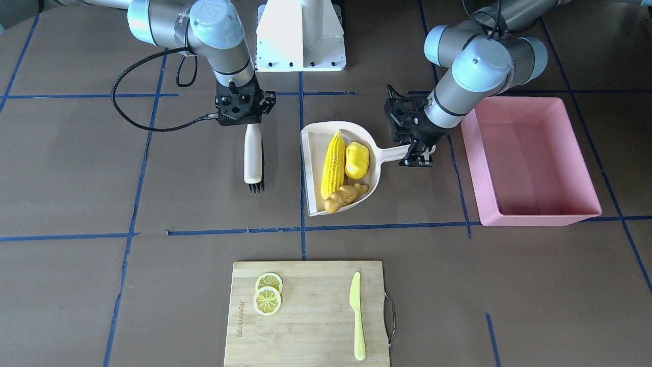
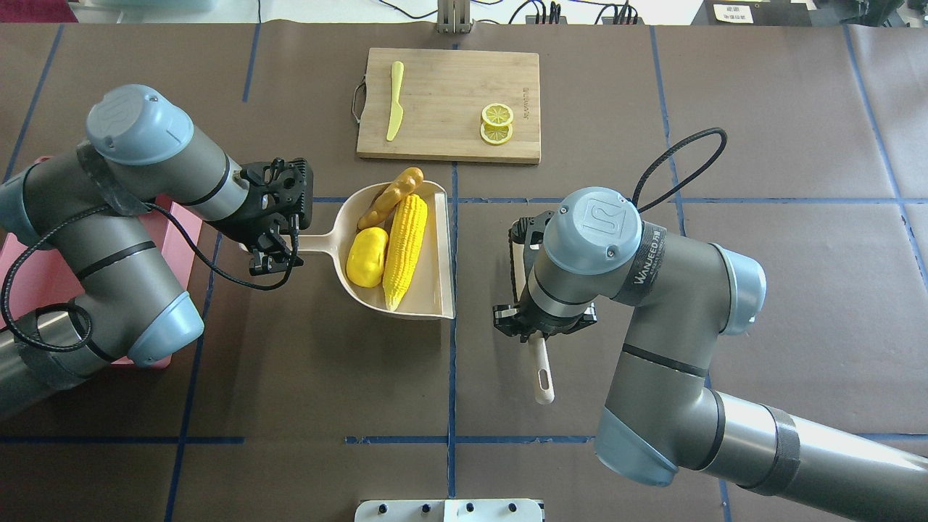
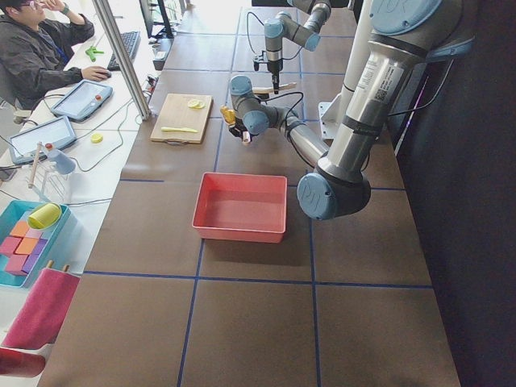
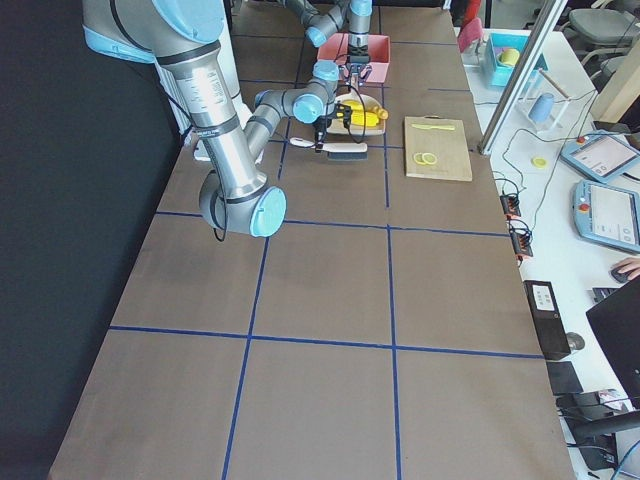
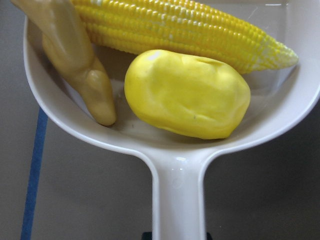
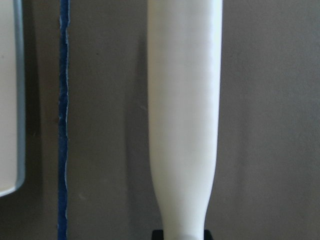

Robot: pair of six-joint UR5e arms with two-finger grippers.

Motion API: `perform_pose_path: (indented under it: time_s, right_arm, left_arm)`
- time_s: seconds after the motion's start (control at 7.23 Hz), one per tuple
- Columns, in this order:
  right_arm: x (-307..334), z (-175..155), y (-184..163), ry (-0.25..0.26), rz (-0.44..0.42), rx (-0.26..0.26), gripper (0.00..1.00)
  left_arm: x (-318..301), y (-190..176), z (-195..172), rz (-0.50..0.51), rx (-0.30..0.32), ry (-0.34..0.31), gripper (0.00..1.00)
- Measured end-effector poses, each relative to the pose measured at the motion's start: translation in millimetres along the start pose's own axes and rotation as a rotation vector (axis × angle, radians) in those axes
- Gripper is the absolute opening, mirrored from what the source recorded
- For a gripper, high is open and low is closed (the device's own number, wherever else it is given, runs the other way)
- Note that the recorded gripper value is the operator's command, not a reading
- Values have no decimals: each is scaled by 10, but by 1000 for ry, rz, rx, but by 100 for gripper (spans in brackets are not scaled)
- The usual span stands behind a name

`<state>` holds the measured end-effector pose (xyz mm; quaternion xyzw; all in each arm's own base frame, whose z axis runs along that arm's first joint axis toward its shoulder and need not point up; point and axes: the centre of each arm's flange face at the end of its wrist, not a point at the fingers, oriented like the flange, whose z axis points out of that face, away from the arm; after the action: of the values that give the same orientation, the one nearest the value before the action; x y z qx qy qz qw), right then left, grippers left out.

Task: Sweep and dump trash into bin
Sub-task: 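Lift the loaded dustpan with the left gripper and carry it over the pink bin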

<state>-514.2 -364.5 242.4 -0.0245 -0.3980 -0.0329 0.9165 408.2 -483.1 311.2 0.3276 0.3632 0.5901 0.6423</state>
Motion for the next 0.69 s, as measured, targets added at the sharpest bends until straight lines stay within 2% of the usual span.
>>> perform_pose_path:
  time_s: [0.41,0.69]
  right_arm:
    - [25,11,3,1,-17,2,0]
    - [27,11,1,2,-20,5,0]
  left_arm:
    - [-225,450,-536,4,153,46,0]
    - [-324,644,-828,7,214,66,0]
